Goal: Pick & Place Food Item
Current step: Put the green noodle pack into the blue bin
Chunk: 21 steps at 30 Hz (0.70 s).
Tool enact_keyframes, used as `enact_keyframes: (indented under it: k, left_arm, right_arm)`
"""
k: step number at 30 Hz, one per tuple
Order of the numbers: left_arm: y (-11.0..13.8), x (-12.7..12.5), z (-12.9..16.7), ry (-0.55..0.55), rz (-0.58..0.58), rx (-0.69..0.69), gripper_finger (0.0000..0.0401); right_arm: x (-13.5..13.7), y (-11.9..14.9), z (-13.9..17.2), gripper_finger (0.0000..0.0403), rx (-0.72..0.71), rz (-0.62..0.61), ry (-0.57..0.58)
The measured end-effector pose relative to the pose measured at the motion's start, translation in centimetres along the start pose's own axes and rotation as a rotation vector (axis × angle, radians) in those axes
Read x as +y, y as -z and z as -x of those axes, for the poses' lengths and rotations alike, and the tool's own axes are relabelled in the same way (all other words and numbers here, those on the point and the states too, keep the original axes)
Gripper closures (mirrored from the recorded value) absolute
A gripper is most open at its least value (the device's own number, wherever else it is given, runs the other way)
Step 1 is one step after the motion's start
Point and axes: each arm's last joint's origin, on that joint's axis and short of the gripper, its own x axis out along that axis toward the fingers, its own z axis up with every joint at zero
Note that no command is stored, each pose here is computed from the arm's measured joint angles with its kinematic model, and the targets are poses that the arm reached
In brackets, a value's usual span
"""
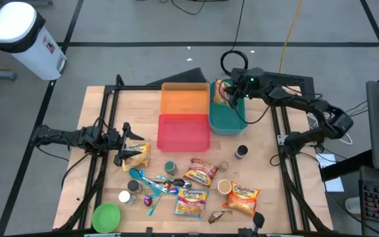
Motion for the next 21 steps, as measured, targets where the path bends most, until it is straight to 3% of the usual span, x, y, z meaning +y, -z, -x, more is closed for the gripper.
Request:
enact_keyframes:
  k: [11, 21]
  left_arm:
    - [0.0, 0.0, 0.0, 0.0, 0.0, 0.0, 0.0118]
    - [0.0, 0.0, 0.0, 0.0, 0.0, 0.0, 0.0118]
  right_arm:
    - [-0.5, 1.8, -2.4, 0.0395, 0.071, -0.025, -0.01]
    - [0.3, 1.2, -2.4, 0.0269, 0.034, 0.005, 0.029]
